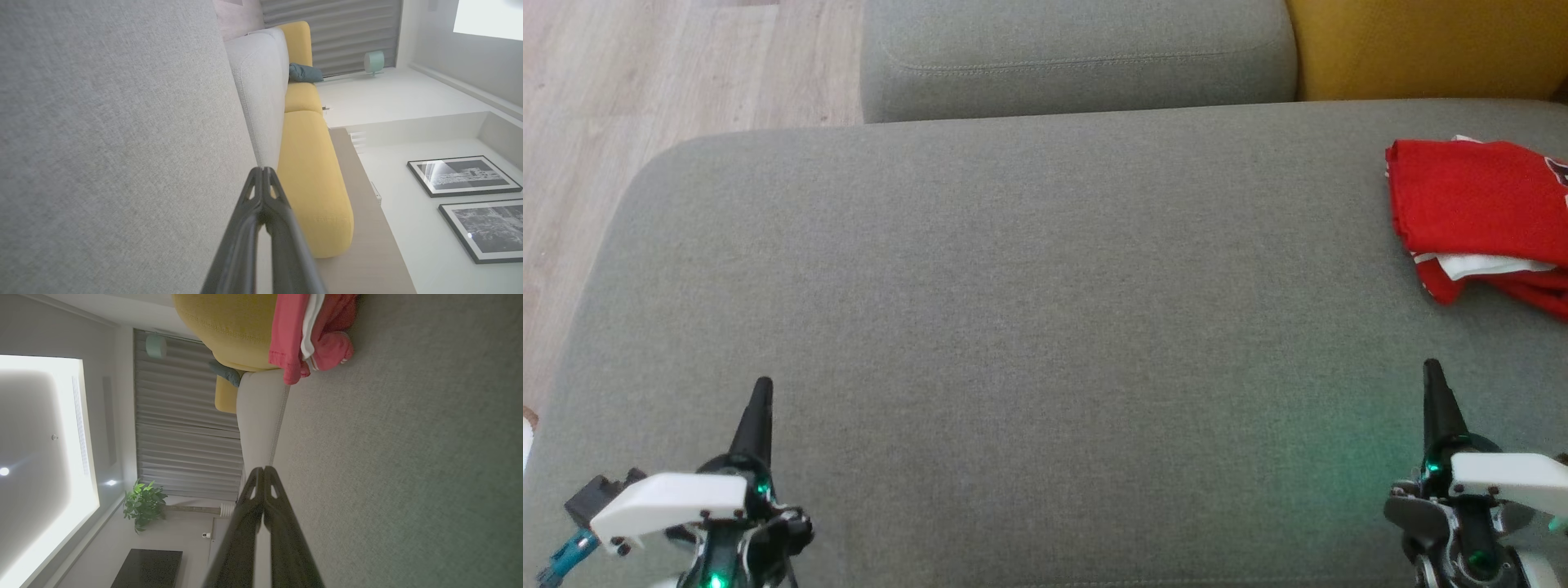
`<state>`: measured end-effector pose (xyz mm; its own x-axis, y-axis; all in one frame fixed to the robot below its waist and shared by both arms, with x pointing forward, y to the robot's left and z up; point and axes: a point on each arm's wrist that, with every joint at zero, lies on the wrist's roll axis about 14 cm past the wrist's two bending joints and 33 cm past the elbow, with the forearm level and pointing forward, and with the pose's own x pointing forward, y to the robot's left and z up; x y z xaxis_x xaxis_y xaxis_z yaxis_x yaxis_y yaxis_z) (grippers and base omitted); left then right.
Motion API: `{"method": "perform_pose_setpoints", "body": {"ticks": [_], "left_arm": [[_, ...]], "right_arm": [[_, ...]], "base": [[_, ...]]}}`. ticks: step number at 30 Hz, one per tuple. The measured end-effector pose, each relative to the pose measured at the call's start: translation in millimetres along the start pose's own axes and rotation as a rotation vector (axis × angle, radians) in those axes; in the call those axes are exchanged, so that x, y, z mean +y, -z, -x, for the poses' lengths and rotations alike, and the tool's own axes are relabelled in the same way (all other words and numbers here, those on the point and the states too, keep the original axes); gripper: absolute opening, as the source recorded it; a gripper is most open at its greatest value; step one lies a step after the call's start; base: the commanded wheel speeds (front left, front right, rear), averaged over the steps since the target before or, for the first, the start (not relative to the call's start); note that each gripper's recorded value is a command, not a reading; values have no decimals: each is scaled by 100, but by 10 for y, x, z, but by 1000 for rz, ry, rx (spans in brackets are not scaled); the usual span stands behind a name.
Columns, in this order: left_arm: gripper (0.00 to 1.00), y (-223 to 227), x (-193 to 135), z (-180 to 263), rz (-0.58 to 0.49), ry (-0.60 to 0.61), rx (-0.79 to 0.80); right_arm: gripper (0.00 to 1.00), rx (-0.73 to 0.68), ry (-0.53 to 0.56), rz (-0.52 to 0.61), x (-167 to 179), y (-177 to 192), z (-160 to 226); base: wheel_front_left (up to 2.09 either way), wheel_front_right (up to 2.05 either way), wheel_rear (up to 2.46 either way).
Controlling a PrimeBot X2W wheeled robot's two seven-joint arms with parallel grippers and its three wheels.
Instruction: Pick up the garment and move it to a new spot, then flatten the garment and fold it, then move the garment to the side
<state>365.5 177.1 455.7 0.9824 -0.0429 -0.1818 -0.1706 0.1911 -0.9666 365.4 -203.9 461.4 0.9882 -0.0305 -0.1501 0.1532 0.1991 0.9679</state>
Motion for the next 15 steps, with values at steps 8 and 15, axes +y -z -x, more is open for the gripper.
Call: {"method": "perform_pose_setpoints", "body": {"ticks": [8,15], "left_arm": [[0,-81,-54,-12,88,27,-15],[0,-115,-132,-31,161,61,-16]], "right_arm": [[0,-4,-26,-94,79,-29,-39],[0,-3,-41,-175,110,-53,-45]], "base": [[0,0,0],[0,0,0]]}}
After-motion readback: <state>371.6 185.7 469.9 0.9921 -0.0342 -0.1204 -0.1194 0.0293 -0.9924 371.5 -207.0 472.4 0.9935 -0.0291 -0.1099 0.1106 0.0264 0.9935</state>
